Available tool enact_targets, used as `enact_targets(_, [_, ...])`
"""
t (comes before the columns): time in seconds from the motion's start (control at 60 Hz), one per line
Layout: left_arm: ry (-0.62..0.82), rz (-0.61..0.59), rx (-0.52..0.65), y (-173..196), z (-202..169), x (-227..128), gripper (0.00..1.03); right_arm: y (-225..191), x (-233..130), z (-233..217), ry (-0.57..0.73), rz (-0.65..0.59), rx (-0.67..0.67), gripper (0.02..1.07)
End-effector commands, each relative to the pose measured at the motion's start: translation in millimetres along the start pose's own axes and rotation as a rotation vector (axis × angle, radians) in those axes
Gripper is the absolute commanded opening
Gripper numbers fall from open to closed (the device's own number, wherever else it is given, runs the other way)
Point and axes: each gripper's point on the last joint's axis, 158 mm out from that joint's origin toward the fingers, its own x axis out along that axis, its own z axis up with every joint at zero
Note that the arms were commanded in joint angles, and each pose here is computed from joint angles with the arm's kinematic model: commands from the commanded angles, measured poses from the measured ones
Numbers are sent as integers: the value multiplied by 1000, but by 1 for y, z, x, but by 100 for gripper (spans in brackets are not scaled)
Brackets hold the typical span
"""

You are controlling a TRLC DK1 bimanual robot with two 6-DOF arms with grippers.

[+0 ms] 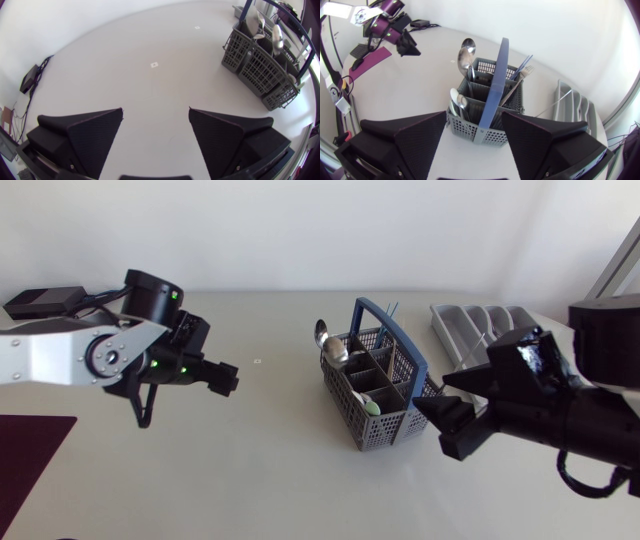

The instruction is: Sort the cutlery from the basket into the organizer compartments.

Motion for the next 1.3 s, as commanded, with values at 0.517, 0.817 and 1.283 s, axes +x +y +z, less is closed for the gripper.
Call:
enact_targets(0.517, [-111, -502, -78, -96, 124, 112, 4, 3, 17, -95, 116, 86, -112, 8])
enact_targets(0.817, [-52, -792, -166, -158, 144, 135, 4, -13, 55, -110, 120, 41, -155, 8])
enact_targets(1.283, [172, -1083, -25, -201, 81, 91, 4, -66, 93, -104, 71, -66, -109, 8])
